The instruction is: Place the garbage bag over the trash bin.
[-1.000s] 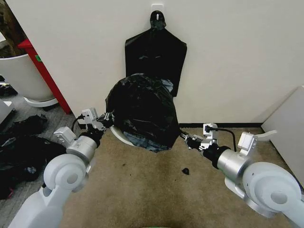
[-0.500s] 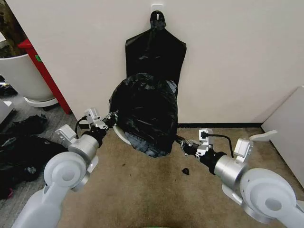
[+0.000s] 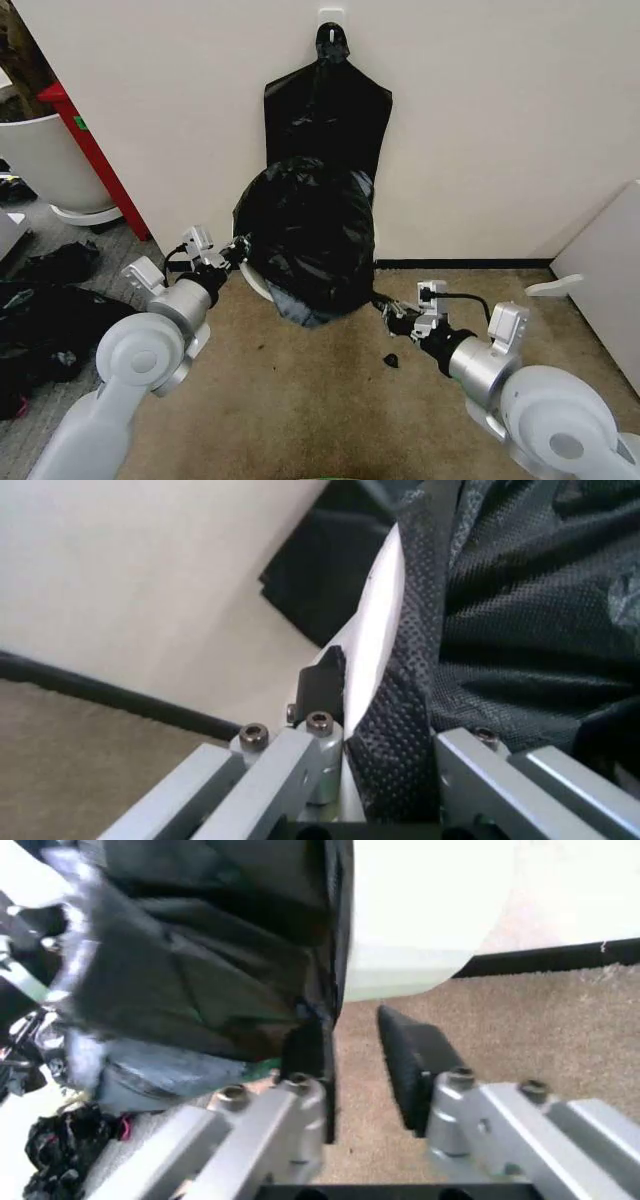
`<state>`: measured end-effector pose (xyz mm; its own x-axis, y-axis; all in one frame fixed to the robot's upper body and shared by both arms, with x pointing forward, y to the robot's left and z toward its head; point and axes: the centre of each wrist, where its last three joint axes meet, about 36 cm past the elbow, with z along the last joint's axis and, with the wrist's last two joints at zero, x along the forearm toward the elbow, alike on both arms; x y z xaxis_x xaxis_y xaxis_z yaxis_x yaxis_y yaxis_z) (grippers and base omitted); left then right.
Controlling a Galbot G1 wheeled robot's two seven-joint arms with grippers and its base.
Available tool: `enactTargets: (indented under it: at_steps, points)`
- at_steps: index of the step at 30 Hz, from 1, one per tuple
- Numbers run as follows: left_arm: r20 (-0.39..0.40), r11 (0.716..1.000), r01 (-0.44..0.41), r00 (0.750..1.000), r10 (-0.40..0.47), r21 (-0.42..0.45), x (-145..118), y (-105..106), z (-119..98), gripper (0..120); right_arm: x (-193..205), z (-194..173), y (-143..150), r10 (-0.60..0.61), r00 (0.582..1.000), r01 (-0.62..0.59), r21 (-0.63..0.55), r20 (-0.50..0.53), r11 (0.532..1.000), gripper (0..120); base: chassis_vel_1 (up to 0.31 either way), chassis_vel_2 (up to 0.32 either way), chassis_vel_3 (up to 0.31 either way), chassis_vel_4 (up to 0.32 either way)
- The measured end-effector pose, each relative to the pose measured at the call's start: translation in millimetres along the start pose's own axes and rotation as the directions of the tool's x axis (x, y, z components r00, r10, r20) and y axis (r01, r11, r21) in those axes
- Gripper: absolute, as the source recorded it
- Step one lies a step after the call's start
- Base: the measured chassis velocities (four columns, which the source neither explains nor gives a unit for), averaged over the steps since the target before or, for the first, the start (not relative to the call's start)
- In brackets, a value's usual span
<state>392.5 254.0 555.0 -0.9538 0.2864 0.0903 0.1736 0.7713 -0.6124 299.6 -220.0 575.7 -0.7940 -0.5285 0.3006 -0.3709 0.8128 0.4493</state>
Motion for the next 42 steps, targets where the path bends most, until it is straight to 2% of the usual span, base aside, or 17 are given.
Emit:
enactTargets:
  at_steps: [1,7,9,14,16,17,18,20,21,23,24,26,28,32,35,38,42]
  points:
    - [0.000,1.000,0.000,1.000,0.000,0.000,0,0,0,1,0,0,0,0.000,1.000,0.000,0.000,0.000,1.000,18,0.000,0.000,0.000,0.000]
    - [0.013,0.999,0.055,0.998,-0.055,0.002,-13,9,-4,1,2,1,1,0.021,1.000,-0.021,-0.048,0.003,0.999,43,0.000,0.000,0.000,0.000]
    - [0.015,0.998,0.067,0.998,-0.067,0.006,-15,10,-4,1,3,1,2,0.016,1.000,-0.015,-0.074,0.005,0.997,46,0.000,0.000,0.000,0.000]
    - [0.019,0.994,0.104,0.994,-0.104,0.030,-20,7,-7,1,2,7,5,-0.069,0.998,0.065,-0.271,-0.004,0.960,68,0.000,0.000,0.000,0.000]
    - [0.014,0.991,0.127,0.992,-0.128,0.043,-21,4,-9,1,0,11,8,-0.138,0.990,0.127,-0.390,0.000,0.912,76,0.000,0.000,0.000,0.000]
    - [0.014,0.991,0.127,0.992,-0.128,0.043,-21,4,-9,1,0,11,8,-0.138,0.990,0.127,-0.390,0.000,0.912,76,0.000,0.000,0.000,0.000]
    - [0.010,0.989,0.137,0.990,-0.138,0.047,-22,2,-10,1,-1,12,10,-0.159,0.987,0.146,-0.429,0.004,0.892,79,0.000,0.000,0.000,0.000]
    - [-0.011,0.983,0.173,0.985,-0.173,0.061,-22,-1,-11,1,-5,18,16,-0.221,0.975,0.204,-0.561,0.038,0.802,88,0.000,0.000,0.000,0.000]
    - [-0.026,0.979,0.195,0.981,-0.194,0.067,-22,-2,-11,1,-8,21,19,-0.249,0.966,0.236,-0.637,0.072,0.733,94,0.000,0.000,0.000,0.000]
    - [-0.051,0.971,0.226,0.974,-0.223,0.078,-22,-3,-10,1,-13,25,22,-0.264,0.957,0.269,-0.711,0.120,0.649,98,0.000,0.000,0.000,0.000]
    - [-0.051,0.971,0.226,0.974,-0.223,0.078,-22,-3,-10,1,-13,25,22,-0.264,0.957,0.269,-0.711,0.120,0.649,98,0.000,0.000,0.000,0.000]
    - [-0.074,0.964,0.249,0.967,-0.242,0.096,-21,-5,-9,1,-20,30,23,-0.274,0.945,0.310,-0.746,0.176,0.589,100,0.000,0.000,0.000,0.000]
    - [-0.100,0.956,0.268,0.961,-0.256,0.123,-20,-9,-10,1,-28,35,24,-0.273,0.938,0.335,-0.756,0.213,0.562,100,0.000,0.000,0.000,0.000]
    - [-0.122,0.949,0.278,0.957,-0.262,0.147,-20,-13,-13,1,-35,46,24,-0.258,0.941,0.333,-0.742,0.219,0.582,100,0.000,0.000,0.000,0.000]
    - [-0.133,0.947,0.279,0.956,-0.260,0.156,-19,-16,-16,1,-37,54,24,-0.251,0.945,0.325,-0.717,0.212,0.617,100,0.000,0.000,0.000,0.000]
    - [-0.151,0.945,0.279,0.955,-0.255,0.170,-19,-19,-18,1,-42,65,26,-0.236,0.948,0.318,-0.662,0.213,0.679,100,0.000,0.000,0.000,0.000]
    - [-0.160,0.945,0.277,0.955,-0.250,0.175,-17,-22,-17,1,-45,69,24,-0.234,0.946,0.324,-0.633,0.224,0.703,100,0.000,0.000,0.000,0.000]
